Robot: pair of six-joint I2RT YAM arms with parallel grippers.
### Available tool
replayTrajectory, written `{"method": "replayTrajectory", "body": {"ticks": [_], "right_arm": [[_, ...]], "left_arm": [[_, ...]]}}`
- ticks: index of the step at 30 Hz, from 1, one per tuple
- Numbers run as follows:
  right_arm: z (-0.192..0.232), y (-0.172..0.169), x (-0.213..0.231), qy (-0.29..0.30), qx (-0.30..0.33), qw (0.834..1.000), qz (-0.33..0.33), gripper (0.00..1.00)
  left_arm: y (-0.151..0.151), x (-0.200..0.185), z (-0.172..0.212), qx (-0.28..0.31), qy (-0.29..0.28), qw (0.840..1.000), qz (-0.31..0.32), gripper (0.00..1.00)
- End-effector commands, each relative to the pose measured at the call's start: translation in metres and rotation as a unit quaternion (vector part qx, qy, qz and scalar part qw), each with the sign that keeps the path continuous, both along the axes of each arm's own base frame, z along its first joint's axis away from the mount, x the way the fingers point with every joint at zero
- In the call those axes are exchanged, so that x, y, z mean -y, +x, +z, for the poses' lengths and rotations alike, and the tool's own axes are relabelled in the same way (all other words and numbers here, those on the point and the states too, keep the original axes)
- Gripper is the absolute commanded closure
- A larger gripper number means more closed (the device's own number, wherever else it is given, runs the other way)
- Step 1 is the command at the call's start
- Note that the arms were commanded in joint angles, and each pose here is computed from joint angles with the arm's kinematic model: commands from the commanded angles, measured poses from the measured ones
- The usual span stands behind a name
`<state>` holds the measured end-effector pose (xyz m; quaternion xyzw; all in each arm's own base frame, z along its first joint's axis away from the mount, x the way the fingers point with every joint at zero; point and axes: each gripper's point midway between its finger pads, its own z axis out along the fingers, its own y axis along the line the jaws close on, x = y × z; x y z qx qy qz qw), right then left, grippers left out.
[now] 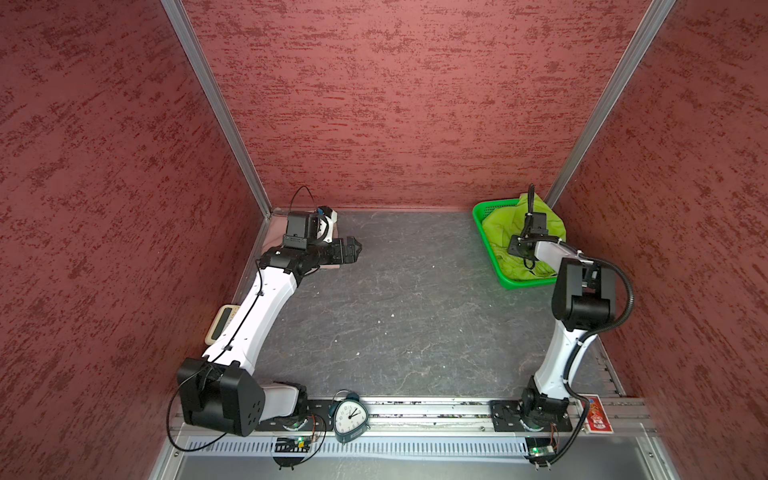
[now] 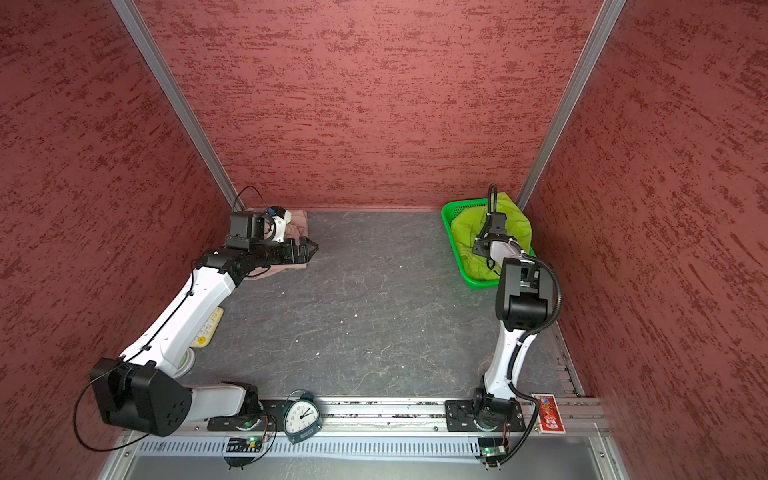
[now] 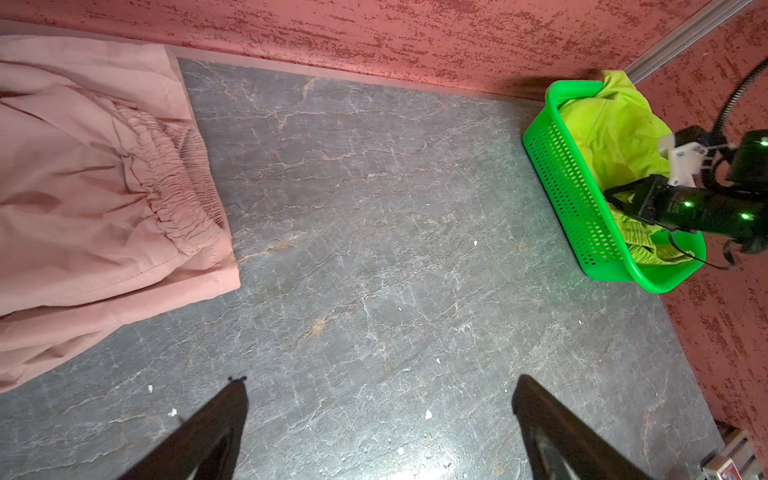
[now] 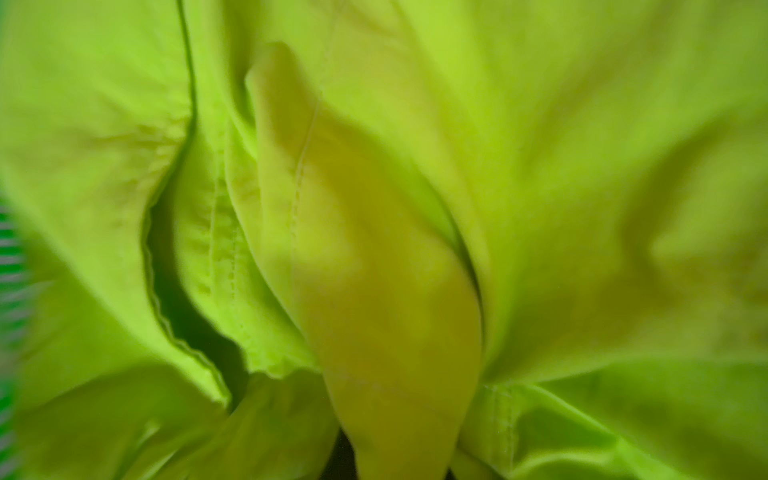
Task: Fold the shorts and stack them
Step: 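Lift the lime-green shorts out of the basket with the right gripper, then lay the lime-green shorts on the table beside the pink shorts with the right gripper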
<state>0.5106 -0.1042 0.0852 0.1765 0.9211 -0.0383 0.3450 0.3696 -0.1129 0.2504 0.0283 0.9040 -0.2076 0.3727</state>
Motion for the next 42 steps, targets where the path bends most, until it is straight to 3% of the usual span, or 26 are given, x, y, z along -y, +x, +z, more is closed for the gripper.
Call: {"method": "replayTrajectory", "body": {"ticks": [1,9,15,17,22,26,32,34,37,39,42], "right_arm": [[0.08,0.017,-0.006,0.01,0.131,0.991,0.019,1.0],[0.161,0.009,-0.031,0.05,0.229,0.97,0.061,1.0],[0.241,-0.007,-0.057,0.078,0.316,0.939,0.108,1.0],[0.275,-0.017,-0.065,0.083,0.353,0.924,0.123,1.0],[0.37,-0.05,-0.105,0.107,0.441,0.868,0.204,1.0],[0.415,-0.074,-0.162,0.137,0.443,0.832,0.305,1.0],[0.392,-0.112,-0.262,0.185,0.348,0.818,0.419,1.0],[0.368,-0.128,-0.295,0.22,0.302,0.807,0.457,1.0],[0.319,-0.144,-0.326,0.26,0.218,0.807,0.483,1.0],[0.287,-0.15,-0.334,0.275,0.165,0.818,0.478,1.0],[0.214,-0.138,-0.337,0.278,0.066,0.847,0.449,1.0]], "left_arm": [[0.0,0.001,0.009,0.007,0.005,1.0,0.009,0.01],[0.002,0.013,0.01,0.013,0.019,1.0,0.0,0.01],[-0.003,0.008,0.016,0.026,0.039,0.999,0.007,0.0],[-0.006,0.006,0.019,0.034,0.042,0.999,0.009,0.01],[-0.012,0.004,0.027,0.059,0.042,0.997,0.006,0.01],[-0.019,0.001,0.03,0.061,0.044,0.997,0.008,0.01],[-0.036,-0.011,0.036,0.074,0.065,0.995,0.015,0.01],[-0.041,-0.02,0.04,0.077,0.086,0.993,0.023,0.01],[-0.046,-0.026,0.049,0.08,0.104,0.991,0.025,0.01],[-0.047,-0.026,0.055,0.082,0.104,0.991,0.025,0.01],[-0.053,-0.018,0.061,0.081,0.085,0.993,0.009,0.01]]}}
